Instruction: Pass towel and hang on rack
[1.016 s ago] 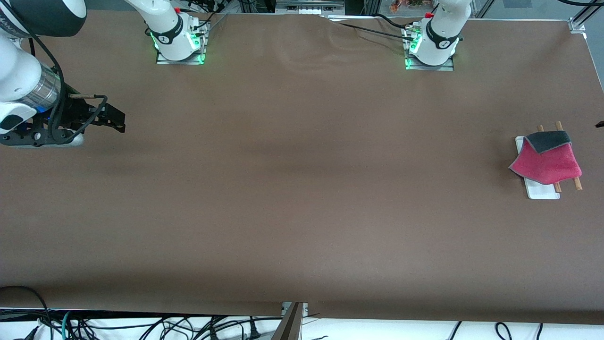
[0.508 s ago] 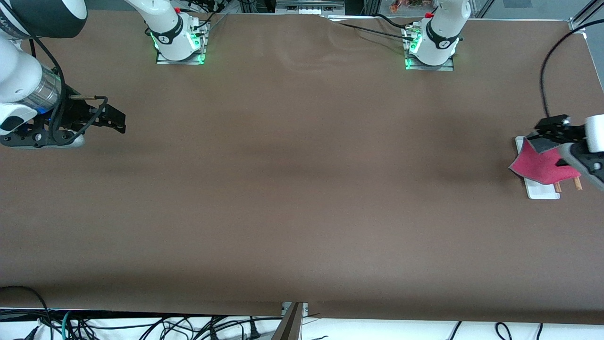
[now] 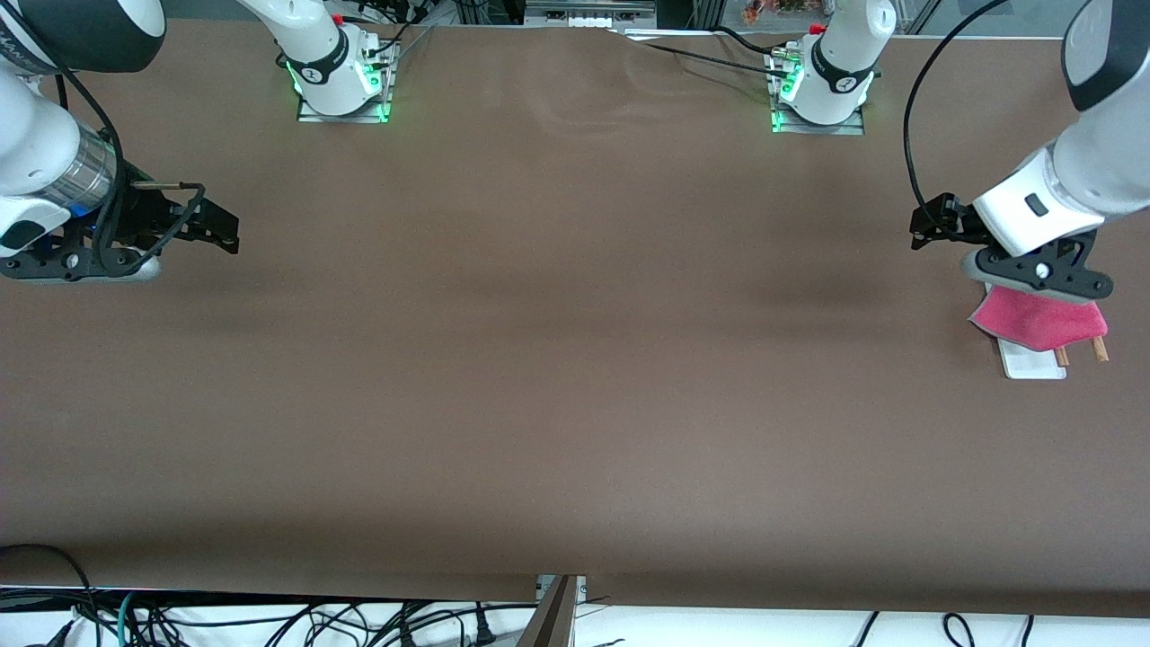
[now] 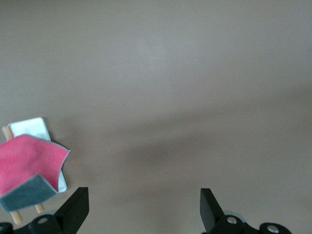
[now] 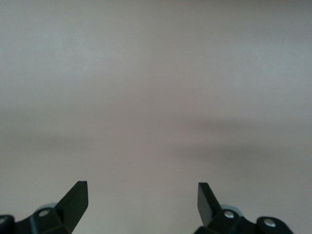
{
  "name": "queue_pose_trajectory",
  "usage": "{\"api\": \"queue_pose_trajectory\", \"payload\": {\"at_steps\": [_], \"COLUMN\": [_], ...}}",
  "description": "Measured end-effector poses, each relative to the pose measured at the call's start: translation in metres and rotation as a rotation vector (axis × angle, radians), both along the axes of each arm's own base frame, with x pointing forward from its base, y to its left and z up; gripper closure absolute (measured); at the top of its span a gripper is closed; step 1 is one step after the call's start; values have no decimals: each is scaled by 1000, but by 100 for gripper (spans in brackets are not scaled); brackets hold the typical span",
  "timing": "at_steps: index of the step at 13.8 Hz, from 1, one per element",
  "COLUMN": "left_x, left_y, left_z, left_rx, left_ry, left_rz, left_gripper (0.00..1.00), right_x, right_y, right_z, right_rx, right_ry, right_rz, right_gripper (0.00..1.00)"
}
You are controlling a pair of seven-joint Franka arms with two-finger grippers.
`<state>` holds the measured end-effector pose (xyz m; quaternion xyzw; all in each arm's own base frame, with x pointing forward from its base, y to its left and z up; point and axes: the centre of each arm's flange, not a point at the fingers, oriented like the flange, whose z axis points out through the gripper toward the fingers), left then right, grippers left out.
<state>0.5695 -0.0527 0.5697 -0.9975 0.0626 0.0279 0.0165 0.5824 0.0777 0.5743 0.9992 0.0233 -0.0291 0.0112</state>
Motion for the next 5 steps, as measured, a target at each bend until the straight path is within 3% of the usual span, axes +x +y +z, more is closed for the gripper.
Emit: {"api": "queue_pose_trajectory", "payload": {"at_steps": [2,5], "left_x": [-8,-17], "left_y": [17,24], "left_z": [3,4], "left_rx": [1,-33], "left_ry": [-52,-60], "left_rz": [82,114], "left_gripper": [0,0], "right_x": [0,0], "right_y": [0,0], "right_z": [0,0], "right_rx": [0,0], "right_ry": [0,0], "right_rz": [0,0], "right_gripper": [0,0]}}
